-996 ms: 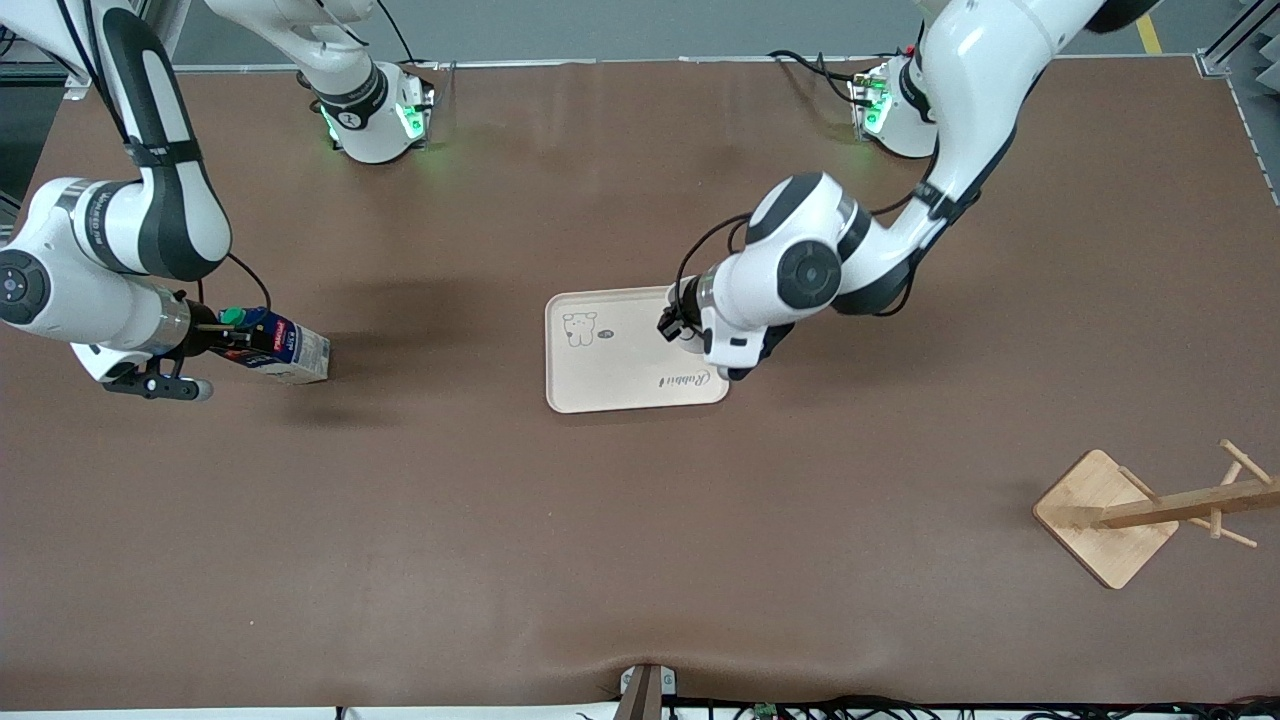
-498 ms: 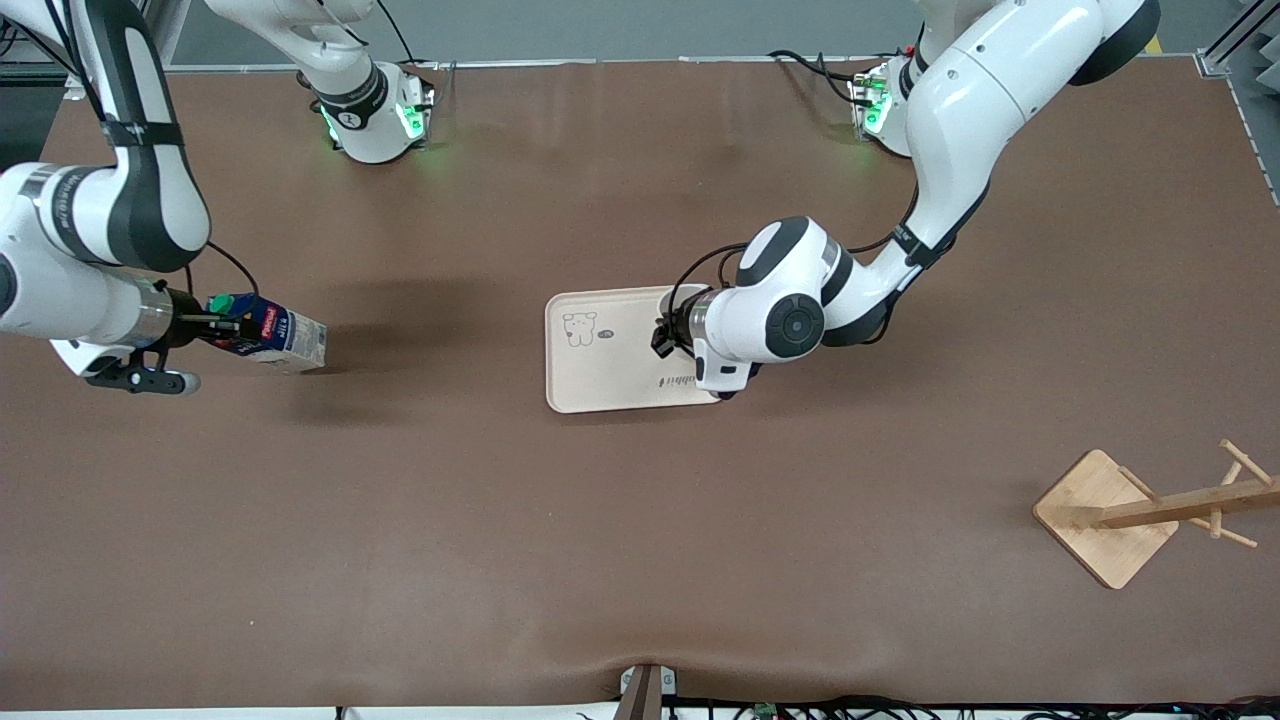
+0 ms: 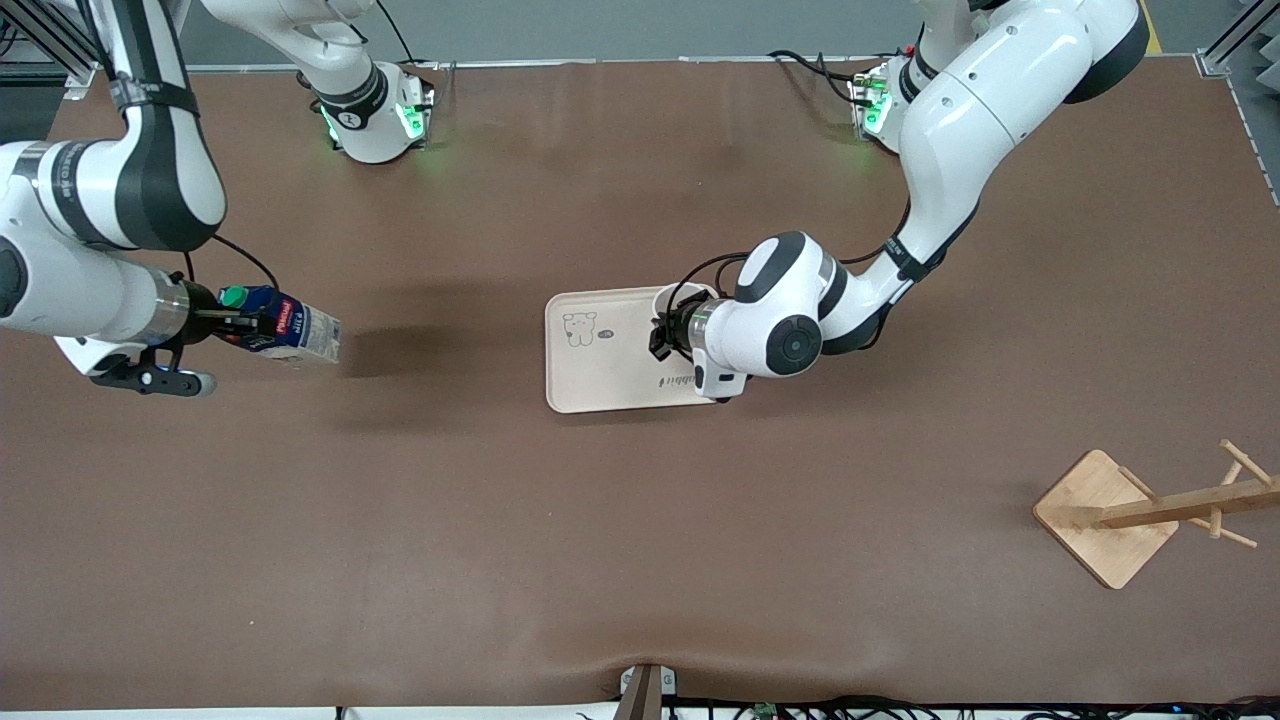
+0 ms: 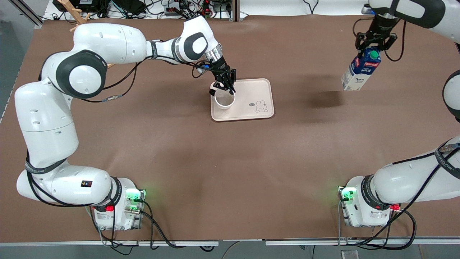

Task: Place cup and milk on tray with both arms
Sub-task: 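Lower the mug onto the tray with the left gripper while the right gripper lifts milk, then release the mug and withdraw the left gripper while the right gripper carries the milk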

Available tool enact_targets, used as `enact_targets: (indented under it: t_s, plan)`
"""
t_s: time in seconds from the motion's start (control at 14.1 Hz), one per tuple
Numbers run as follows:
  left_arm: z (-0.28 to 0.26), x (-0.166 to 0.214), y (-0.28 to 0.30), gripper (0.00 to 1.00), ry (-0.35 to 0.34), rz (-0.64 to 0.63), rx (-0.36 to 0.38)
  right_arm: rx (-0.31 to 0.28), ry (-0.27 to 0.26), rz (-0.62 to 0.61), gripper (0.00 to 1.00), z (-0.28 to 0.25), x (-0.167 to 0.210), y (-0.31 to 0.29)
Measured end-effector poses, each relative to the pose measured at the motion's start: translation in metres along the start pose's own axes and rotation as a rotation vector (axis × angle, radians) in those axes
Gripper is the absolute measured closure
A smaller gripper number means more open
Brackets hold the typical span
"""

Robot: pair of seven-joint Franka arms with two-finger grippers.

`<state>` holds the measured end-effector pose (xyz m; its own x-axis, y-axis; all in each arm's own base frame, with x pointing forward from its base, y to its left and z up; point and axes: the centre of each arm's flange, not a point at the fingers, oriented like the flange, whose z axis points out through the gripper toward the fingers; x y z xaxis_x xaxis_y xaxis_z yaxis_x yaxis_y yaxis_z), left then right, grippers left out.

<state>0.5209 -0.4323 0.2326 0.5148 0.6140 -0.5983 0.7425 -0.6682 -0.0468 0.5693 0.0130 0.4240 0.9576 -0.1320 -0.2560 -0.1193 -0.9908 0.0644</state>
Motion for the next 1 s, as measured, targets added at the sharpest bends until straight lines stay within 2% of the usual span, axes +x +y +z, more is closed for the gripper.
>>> enact_targets:
  t_s: [0.14,0.36,0.5,0.64,0.78,1.0]
  plan:
    - [-0.001,0.0,0.0,0.7,-0.001,0.0,-0.002,0.002,0.014,-0.018,0.38,-0.008,-0.002,-0.016]
    - [-0.01,0.002,0.004,0.39,0.0,-0.002,-0.02,0.051,0.025,-0.011,0.38,-0.019,-0.008,-0.051]
    - [-0.029,0.008,0.009,0.21,0.003,-0.008,-0.049,0.047,0.034,0.039,0.38,-0.024,-0.02,-0.097]
    - [-0.07,0.007,0.014,0.01,0.003,0.003,-0.044,0.027,0.042,0.095,0.38,-0.024,-0.043,-0.159]
    - [-0.131,0.002,0.014,0.0,0.058,0.043,-0.021,0.014,0.061,0.135,0.38,-0.023,-0.07,-0.216]
    - [-0.219,0.003,-0.002,0.0,0.258,0.08,-0.025,0.009,0.083,0.158,0.38,-0.017,-0.091,-0.272]
